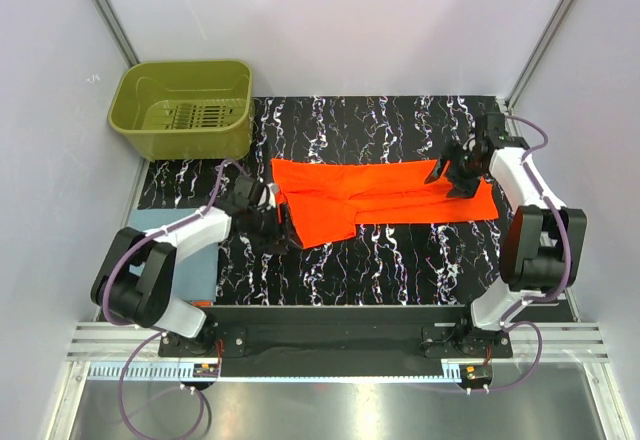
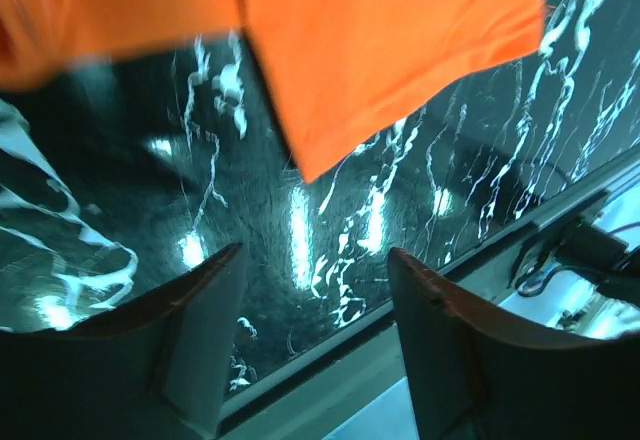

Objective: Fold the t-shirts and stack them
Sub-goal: Fold the tshirt

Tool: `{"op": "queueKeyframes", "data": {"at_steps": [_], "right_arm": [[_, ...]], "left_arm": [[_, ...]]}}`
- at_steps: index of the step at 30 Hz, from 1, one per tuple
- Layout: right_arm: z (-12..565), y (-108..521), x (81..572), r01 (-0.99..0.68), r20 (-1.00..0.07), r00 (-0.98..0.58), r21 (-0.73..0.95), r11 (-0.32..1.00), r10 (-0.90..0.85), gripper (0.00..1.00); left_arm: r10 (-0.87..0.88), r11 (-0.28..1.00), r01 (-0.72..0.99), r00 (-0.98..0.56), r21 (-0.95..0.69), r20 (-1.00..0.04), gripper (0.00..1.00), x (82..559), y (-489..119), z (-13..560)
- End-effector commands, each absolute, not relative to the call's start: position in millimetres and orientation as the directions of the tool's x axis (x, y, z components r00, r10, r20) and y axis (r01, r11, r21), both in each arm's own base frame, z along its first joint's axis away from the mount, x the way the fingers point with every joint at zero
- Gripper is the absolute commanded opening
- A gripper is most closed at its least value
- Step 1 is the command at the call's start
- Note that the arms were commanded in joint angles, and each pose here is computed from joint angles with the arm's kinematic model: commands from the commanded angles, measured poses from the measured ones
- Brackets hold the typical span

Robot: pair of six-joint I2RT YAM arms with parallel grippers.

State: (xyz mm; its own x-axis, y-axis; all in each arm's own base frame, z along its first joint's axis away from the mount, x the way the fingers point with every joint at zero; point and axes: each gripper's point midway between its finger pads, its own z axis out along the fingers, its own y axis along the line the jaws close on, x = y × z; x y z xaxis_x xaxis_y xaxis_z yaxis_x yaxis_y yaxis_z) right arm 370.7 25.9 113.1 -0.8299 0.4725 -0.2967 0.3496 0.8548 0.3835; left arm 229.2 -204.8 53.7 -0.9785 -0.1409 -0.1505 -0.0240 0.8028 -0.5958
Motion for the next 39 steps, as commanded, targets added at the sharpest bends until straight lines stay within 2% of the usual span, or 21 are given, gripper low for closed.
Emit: {"op": "queueKeyframes", "data": {"at_steps": [1,4,15,18,19,21,22,25,30,32,39], "right_arm": [[120.9,50.2,353.0,0.309,-0.264,-0.843,0.475,0.824,0.469,0.75],[118.8,55.7,342.3,0.300,-0.257,-0.849,0.485,0.821,0.462,0.75],[126.3,71.5,325.7,0.247,-0.272,-0.861,0.516,0.820,0.430,0.75],[127.5,74.4,326.5,0.236,-0.275,-0.864,0.521,0.820,0.422,0.75],[127.5,74.9,326.8,0.234,-0.275,-0.864,0.521,0.821,0.421,0.75],[126.6,75.4,326.7,0.235,-0.272,-0.866,0.521,0.821,0.420,0.75],[126.1,75.6,327.0,0.234,-0.272,-0.866,0.520,0.822,0.419,0.75],[126.0,76.4,327.6,0.233,-0.272,-0.866,0.521,0.821,0.418,0.75],[124.0,80.0,332.9,0.233,-0.257,-0.870,0.537,0.811,0.420,0.75],[121.3,82.0,335.7,0.237,-0.244,-0.874,0.543,0.806,0.421,0.75],[127.5,90.4,352.1,0.243,-0.212,-0.875,0.586,0.773,0.435,0.75]], "left_arm": [[-0.303,0.734,-0.109,-0.936,-0.670,-0.180,0.56,247.8,-220.2,63.4],[-0.394,0.745,-0.220,-0.907,-0.629,-0.150,0.52,243.1,-213.3,40.1],[-0.504,0.752,-0.355,-0.853,-0.555,-0.138,0.47,254.4,-212.7,3.1],[-0.499,0.746,-0.356,-0.858,-0.563,-0.119,0.35,253.4,-216.2,3.2],[-0.481,0.754,-0.336,-0.868,-0.564,-0.126,0.26,254.1,-217.5,3.6],[-0.452,0.758,-0.290,-0.879,-0.584,-0.150,0.15,263.8,-224.0,13.7],[-0.437,0.767,-0.283,-0.887,-0.576,-0.147,0.01,263.4,-225.2,14.3],[-0.388,0.774,-0.208,-0.903,-0.598,-0.187,0.00,279.4,-236.7,42.5],[-0.340,0.776,-0.051,-0.873,-0.629,-0.350,0.00,325.8,-253.9,117.2],[-0.336,0.764,-0.017,-0.864,-0.645,-0.375,0.00,345.5,-261.1,135.9],[-0.352,0.741,-0.027,-0.866,-0.671,-0.354,0.00,392.6,-262.6,134.0]]}}
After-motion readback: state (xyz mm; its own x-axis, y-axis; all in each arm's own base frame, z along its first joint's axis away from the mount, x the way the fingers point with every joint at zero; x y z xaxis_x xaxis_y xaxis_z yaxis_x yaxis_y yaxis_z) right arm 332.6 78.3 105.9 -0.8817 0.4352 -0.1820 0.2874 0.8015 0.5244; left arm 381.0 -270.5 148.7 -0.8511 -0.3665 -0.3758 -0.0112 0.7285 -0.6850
